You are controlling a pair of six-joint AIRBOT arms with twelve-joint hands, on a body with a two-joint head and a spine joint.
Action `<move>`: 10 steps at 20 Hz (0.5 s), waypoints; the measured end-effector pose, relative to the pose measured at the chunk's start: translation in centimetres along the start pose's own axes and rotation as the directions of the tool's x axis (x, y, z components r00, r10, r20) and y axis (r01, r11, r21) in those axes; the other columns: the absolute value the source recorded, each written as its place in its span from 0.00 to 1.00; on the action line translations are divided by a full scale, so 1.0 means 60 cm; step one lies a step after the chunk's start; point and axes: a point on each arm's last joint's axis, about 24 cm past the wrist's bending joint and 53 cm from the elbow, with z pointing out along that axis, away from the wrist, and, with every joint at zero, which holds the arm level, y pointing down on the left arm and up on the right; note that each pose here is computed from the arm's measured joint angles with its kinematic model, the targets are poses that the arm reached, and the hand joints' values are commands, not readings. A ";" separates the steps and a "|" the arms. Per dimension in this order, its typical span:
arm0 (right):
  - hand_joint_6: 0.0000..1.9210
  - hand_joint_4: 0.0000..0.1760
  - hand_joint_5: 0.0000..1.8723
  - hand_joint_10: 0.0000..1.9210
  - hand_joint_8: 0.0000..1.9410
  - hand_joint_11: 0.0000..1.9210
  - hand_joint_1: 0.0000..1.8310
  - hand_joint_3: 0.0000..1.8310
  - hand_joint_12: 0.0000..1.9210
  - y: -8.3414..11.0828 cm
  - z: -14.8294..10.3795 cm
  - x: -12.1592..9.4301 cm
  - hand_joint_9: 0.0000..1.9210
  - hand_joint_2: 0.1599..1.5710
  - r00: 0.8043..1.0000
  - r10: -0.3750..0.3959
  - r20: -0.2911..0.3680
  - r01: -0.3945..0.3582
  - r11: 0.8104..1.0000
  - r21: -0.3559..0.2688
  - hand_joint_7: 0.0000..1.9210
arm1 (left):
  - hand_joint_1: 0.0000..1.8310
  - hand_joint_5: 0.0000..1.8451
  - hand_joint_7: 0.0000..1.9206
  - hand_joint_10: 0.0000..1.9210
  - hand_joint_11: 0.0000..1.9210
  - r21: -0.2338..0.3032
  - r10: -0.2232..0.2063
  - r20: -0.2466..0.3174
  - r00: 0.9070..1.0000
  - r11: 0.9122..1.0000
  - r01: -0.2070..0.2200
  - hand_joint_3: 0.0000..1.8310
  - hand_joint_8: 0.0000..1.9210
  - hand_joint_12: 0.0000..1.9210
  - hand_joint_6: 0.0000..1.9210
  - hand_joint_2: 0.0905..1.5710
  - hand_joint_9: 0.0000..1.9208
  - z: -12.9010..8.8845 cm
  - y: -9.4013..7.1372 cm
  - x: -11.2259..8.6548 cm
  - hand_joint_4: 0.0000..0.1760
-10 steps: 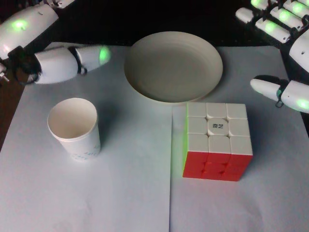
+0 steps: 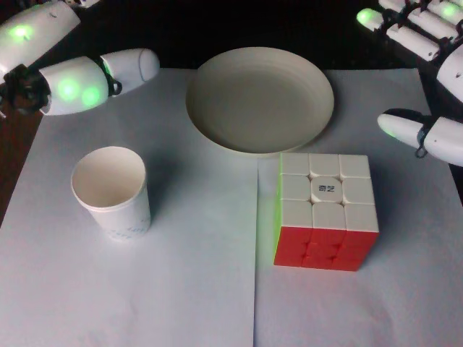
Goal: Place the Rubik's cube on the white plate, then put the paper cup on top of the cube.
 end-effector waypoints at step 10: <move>0.00 0.28 0.00 0.00 0.00 0.00 0.30 0.00 0.28 0.100 -0.037 0.034 0.00 0.60 0.938 0.311 -0.154 -0.341 0.907 -0.246 0.00 | 0.13 0.03 0.00 0.00 0.00 -0.021 -0.010 0.013 1.000 1.000 0.011 0.00 0.00 0.01 0.00 0.84 0.00 -0.004 0.011 -0.007 0.56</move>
